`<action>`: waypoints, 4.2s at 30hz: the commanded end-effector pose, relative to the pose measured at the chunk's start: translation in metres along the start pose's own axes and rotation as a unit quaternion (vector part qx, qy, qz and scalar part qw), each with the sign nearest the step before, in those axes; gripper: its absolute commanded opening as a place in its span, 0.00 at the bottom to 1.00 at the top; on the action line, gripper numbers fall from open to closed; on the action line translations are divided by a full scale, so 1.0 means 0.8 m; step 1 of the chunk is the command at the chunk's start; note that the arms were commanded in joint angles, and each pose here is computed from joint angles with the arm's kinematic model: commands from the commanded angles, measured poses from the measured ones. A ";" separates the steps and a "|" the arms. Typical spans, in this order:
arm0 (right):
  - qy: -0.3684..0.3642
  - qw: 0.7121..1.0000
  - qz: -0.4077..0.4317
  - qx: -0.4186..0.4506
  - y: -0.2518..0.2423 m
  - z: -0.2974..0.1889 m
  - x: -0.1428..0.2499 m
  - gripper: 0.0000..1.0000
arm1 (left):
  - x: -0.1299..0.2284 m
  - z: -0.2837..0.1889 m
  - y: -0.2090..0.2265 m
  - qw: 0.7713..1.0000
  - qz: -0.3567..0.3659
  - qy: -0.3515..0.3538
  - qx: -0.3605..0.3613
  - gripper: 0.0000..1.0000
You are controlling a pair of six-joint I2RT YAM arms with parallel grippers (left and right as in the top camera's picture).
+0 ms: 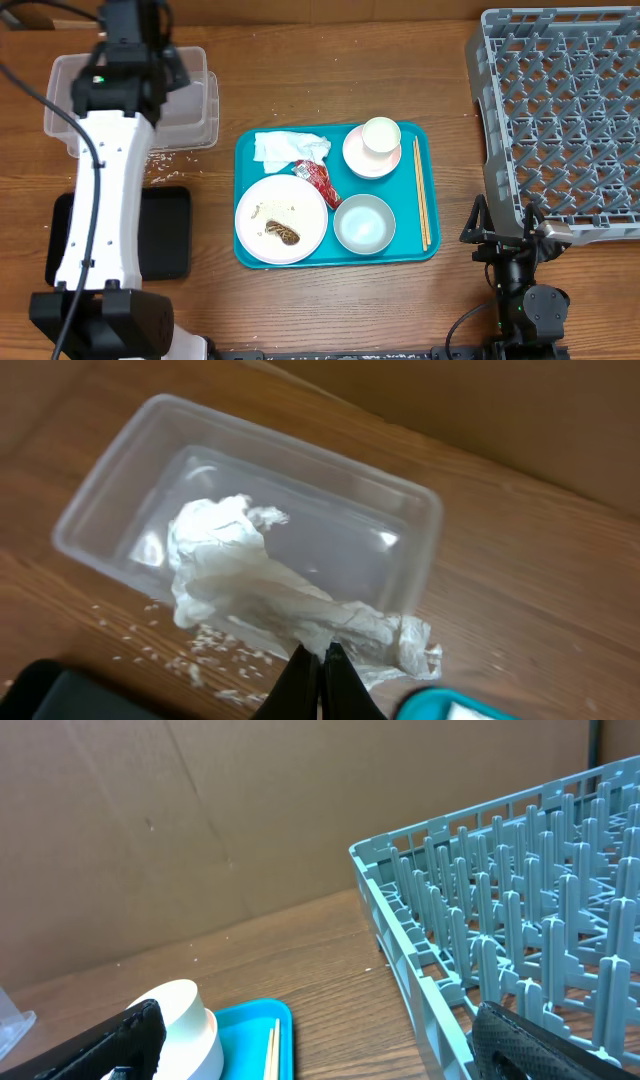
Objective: Sort waste into correct bins and load items into the dishwasher
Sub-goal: 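Carry the napkins to the clear bin and release them, then return the left gripper to the tray and grasp remaining napkin, then drop the remaining napkin into the clear bin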
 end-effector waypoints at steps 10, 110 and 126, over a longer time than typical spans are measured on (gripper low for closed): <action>-0.002 1.000 -0.003 0.006 -0.003 0.001 0.002 1.00 | 0.010 0.071 0.028 0.998 -0.027 0.058 -0.023 0.40; -0.002 1.000 -0.003 0.005 -0.003 0.001 0.002 1.00 | -0.010 0.111 0.026 0.986 -0.130 0.094 0.034 0.84; -0.002 1.000 -0.003 0.006 -0.003 0.001 0.002 1.00 | 0.071 0.021 -0.175 0.886 0.206 0.182 0.374 0.86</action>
Point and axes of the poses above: each gripper's point midway between its finger pads, its own z axis out along the fingers, its own y axis along the line the jaws close on, x = y × z, the point moved 9 cm from there along -z, back along the fingers, and after that the axes turned 11 degrees about z, right-handed, at the moved point
